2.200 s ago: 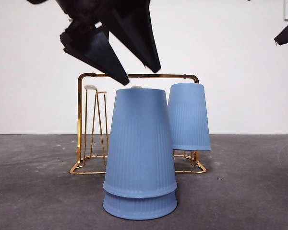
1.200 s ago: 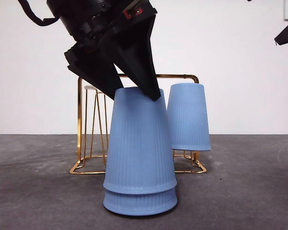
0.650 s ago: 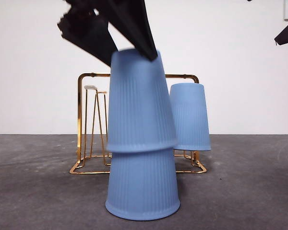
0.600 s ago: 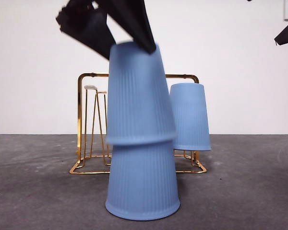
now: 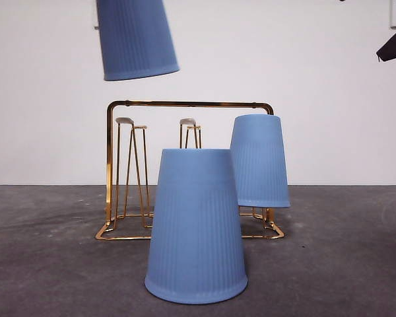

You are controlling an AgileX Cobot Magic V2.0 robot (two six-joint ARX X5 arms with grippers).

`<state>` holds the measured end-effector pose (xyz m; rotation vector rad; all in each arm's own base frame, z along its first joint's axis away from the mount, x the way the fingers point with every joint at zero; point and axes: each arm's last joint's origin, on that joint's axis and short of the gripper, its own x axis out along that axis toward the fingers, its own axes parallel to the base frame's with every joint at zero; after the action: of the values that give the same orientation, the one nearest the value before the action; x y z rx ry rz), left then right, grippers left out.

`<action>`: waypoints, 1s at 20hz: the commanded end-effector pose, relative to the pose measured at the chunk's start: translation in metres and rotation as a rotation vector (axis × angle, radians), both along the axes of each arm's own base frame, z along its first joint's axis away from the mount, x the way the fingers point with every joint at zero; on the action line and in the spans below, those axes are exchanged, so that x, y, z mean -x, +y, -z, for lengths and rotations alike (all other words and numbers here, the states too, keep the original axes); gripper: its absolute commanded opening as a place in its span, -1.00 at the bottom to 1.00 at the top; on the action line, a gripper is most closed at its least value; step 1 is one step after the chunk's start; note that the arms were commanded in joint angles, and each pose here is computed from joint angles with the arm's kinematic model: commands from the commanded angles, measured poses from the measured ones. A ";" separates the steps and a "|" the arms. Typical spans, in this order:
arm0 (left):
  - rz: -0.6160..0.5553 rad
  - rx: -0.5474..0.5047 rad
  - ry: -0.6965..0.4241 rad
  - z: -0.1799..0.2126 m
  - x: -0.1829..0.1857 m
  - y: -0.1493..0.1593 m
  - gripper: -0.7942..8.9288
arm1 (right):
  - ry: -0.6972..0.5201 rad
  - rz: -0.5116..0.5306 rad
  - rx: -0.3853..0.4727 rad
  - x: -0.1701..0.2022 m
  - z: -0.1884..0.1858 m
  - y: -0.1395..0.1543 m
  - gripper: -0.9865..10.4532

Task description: Pick the top cup and place it on cupholder, pick up the mid cup and place it on cupholder, last pick the bottom cup and place it on cupholder.

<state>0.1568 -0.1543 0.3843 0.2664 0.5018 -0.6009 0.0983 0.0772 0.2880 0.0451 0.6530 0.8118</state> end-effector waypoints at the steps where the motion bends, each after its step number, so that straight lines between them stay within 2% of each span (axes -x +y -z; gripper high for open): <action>1: -0.054 0.019 -0.009 -0.005 -0.010 0.004 -0.54 | -0.023 -0.011 0.001 -0.001 -0.003 0.001 0.00; 5: -0.141 -0.001 0.023 0.004 -0.032 0.012 -0.54 | -0.023 -0.011 0.002 -0.001 -0.003 0.001 0.00; 8: -0.116 0.008 0.110 0.018 -0.050 0.008 -0.54 | -0.026 -0.014 0.004 -0.001 -0.003 0.001 0.00; 14: -0.158 -0.074 0.240 0.058 -0.089 -0.003 -0.54 | -0.027 -0.014 0.005 -0.001 -0.003 0.001 0.00; 20: -0.142 -0.120 0.363 0.094 -0.113 -0.015 -0.52 | -0.029 -0.015 0.006 -0.001 -0.003 0.001 0.00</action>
<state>0.2654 -0.1650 0.2870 0.2474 0.9214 -0.4804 0.0983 0.0771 0.2881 0.0312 0.6463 0.8164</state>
